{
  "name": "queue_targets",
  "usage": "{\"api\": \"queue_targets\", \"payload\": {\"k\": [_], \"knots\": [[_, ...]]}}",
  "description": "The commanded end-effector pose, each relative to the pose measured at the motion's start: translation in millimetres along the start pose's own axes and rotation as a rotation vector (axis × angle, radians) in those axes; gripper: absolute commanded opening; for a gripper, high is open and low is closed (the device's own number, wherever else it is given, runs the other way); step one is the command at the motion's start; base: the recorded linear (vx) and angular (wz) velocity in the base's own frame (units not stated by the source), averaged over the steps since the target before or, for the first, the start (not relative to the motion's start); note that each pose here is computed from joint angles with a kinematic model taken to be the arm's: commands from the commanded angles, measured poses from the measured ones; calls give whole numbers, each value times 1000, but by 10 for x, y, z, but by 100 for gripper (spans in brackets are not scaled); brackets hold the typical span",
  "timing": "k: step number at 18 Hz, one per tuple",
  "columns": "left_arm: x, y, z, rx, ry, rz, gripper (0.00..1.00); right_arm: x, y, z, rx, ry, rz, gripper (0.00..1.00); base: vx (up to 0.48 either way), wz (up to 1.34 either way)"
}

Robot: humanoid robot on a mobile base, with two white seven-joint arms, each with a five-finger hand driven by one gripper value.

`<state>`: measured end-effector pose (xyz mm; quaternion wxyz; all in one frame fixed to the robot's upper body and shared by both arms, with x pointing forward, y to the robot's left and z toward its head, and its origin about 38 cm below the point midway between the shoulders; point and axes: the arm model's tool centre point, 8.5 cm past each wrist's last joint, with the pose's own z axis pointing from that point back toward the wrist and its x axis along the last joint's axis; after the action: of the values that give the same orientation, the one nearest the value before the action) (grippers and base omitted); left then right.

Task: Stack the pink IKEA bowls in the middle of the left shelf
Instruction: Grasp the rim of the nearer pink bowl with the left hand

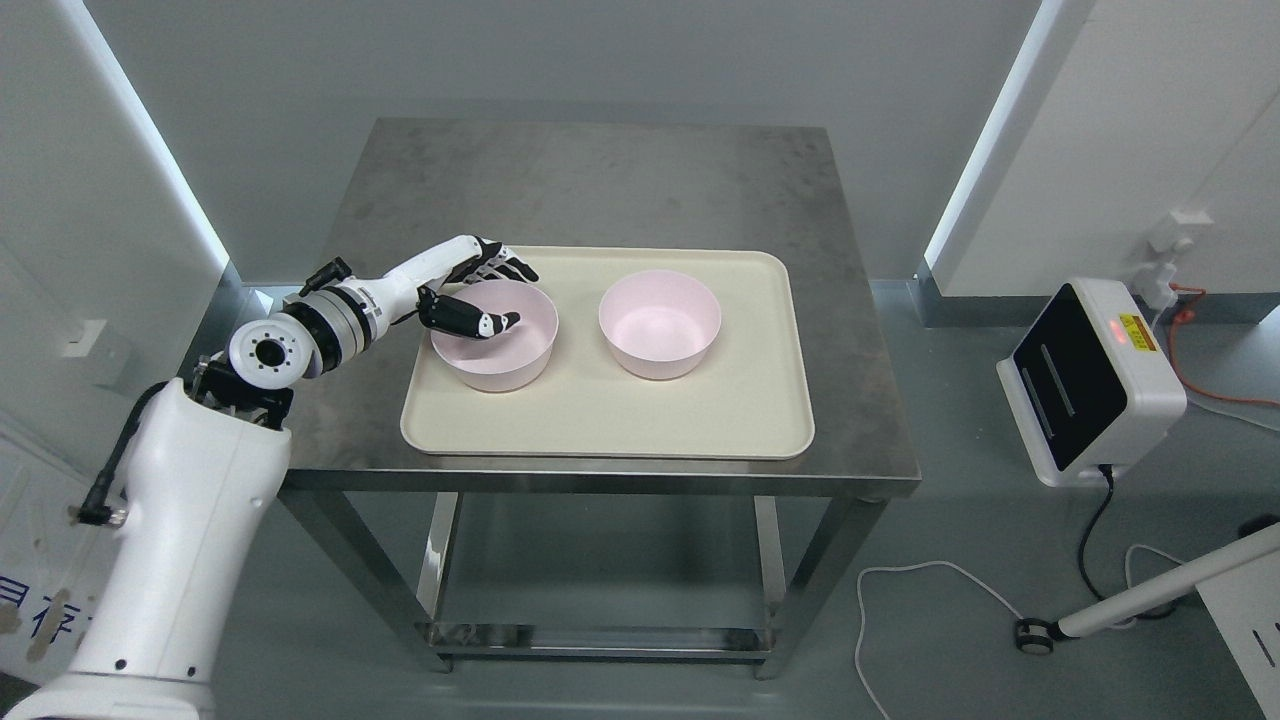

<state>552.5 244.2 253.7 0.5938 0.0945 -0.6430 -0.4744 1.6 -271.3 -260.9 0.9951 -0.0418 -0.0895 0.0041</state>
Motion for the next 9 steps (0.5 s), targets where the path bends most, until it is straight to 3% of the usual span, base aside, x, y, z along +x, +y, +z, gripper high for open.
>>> {"api": "queue_targets", "payload": {"k": [1, 4, 9], "knots": [[-129, -270, -184, -27, 20, 18, 27, 0, -114, 2, -18, 0, 3, 100, 0, 0], [-118, -262, -203, 5, 9, -14, 15, 0, -114, 2, -18, 0, 3, 100, 0, 0], [-99, -269, -217, 6, 5, -24, 3, 0, -114, 2, -18, 0, 3, 100, 0, 0]]}}
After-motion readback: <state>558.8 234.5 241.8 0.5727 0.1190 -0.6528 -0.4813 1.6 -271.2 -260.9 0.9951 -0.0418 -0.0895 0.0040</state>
